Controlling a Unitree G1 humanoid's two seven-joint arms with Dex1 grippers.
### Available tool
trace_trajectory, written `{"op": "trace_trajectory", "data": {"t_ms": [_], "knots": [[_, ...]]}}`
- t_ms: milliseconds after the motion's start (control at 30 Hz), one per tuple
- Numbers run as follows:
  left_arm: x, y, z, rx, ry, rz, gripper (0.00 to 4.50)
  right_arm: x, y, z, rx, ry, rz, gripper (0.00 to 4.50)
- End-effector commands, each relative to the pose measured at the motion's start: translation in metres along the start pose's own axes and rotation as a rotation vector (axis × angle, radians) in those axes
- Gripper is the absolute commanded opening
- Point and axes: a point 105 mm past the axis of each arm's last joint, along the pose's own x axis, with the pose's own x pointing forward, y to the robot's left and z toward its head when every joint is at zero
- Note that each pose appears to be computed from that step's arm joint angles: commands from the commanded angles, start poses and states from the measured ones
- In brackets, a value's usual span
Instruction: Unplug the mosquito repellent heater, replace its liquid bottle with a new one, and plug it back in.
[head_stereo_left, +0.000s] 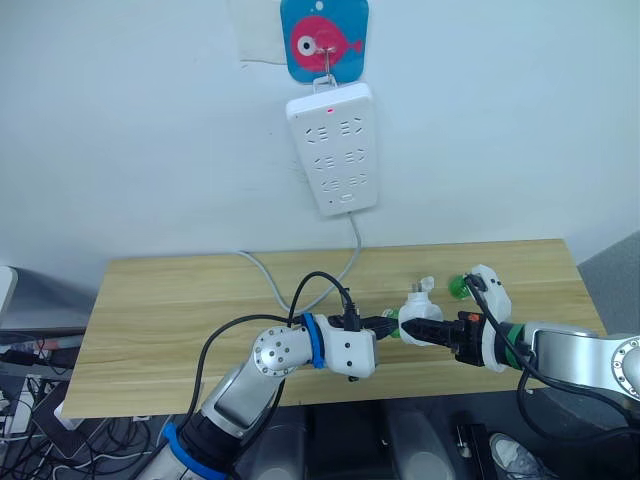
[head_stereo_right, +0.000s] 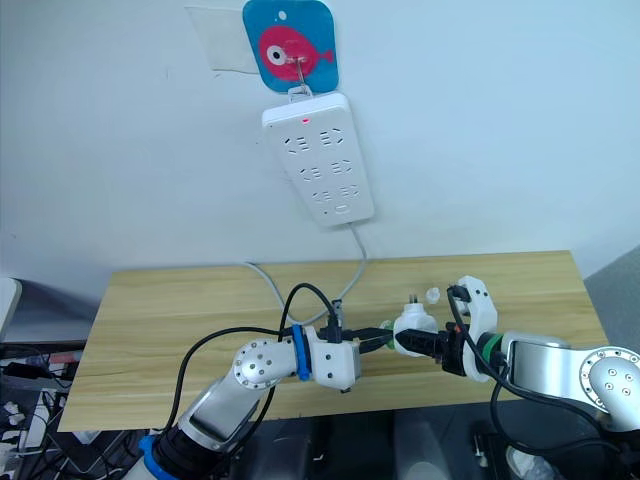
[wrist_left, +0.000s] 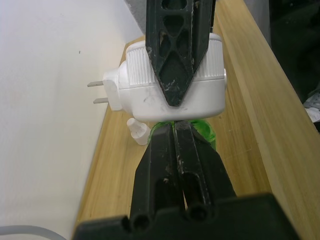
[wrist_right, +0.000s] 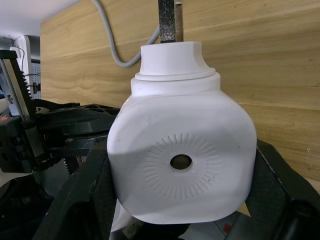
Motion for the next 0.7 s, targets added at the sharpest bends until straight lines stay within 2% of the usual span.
{"op": "trace_trajectory", "data": {"t_ms": [33, 167, 267, 667, 700], "knots": [[0.002, -0.005, -0.001, -0.012, -0.005, -0.010, 0.03, -0.003, 0.022, 0.000, -0.023, -0.003, 0.102, 2.98], [0.002, -0.003, 0.006, -0.002, -0.052, 0.008, 0.03, -0.003, 0.022, 0.002, -0.024, -0.006, 0.099, 2.98], [-0.002, -0.005, 0.009, -0.103, -0.096, 0.005, 0.59, -0.003, 0.021, 0.003, -0.025, -0.009, 0.092, 2.98], [-0.021, -0.001, 0.002, -0.077, -0.103, -0.023, 4.32, -0.002, 0.025, 0.004, -0.053, -0.006, 0.094, 2.98], [-0.020, 0.000, 0.001, -0.063, -0.100, -0.019, 4.47, -0.002, 0.027, 0.004, -0.058, -0.006, 0.097, 2.98]]}}
